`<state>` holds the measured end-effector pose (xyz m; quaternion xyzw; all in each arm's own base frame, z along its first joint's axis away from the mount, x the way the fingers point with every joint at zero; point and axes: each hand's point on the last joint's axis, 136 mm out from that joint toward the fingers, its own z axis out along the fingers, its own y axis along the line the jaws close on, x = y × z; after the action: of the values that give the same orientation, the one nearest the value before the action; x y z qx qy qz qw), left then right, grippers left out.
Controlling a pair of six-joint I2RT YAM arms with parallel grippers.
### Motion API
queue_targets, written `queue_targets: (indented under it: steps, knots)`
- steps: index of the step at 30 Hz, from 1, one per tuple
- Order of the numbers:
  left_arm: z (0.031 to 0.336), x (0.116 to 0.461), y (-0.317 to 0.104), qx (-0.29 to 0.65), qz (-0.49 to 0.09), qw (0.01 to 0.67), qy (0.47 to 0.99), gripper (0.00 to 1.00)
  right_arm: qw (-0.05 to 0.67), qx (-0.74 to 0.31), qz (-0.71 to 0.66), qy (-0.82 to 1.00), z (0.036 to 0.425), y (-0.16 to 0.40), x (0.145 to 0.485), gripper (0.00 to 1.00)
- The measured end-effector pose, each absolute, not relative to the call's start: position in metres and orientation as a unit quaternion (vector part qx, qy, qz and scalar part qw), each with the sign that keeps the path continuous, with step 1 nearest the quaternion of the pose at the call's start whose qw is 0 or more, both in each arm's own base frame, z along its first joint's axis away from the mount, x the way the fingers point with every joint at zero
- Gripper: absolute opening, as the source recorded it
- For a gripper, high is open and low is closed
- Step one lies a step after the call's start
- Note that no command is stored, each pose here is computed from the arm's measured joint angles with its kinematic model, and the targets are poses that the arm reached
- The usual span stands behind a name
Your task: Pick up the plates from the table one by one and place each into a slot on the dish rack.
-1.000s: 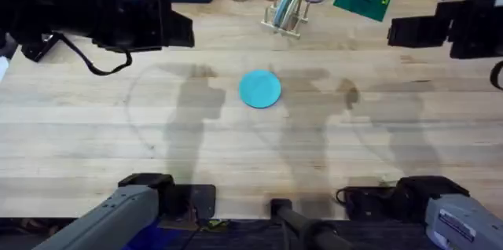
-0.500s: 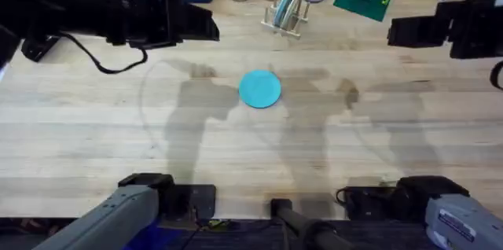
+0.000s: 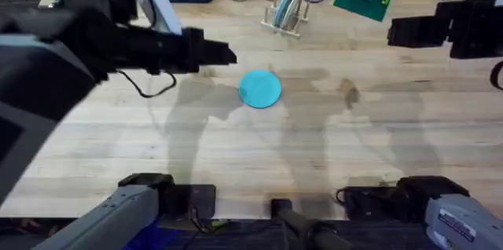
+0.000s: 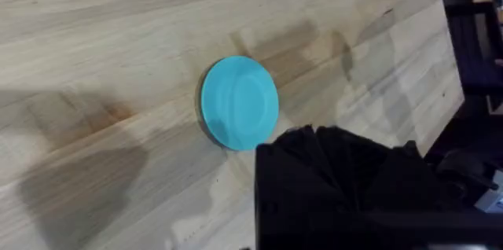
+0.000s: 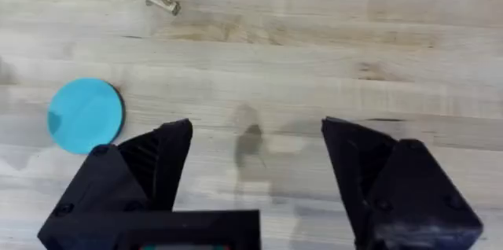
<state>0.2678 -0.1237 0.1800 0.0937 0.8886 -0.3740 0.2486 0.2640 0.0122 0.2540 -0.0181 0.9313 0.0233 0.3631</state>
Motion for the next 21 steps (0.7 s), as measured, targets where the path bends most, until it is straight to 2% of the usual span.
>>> queue_targets:
  steps: [7,21]
  knots:
    - [0.147,0.257,-0.13,0.1,-0.4,0.239,0.879,0.042,0.363,-0.018,0.023,0.931,0.254,0.012,0.264,0.994]
    - [0.133,0.265,-0.134,0.104,-0.411,0.239,0.873,0.041,0.363,-0.018,0.023,0.931,0.254,0.012,0.264,0.995]
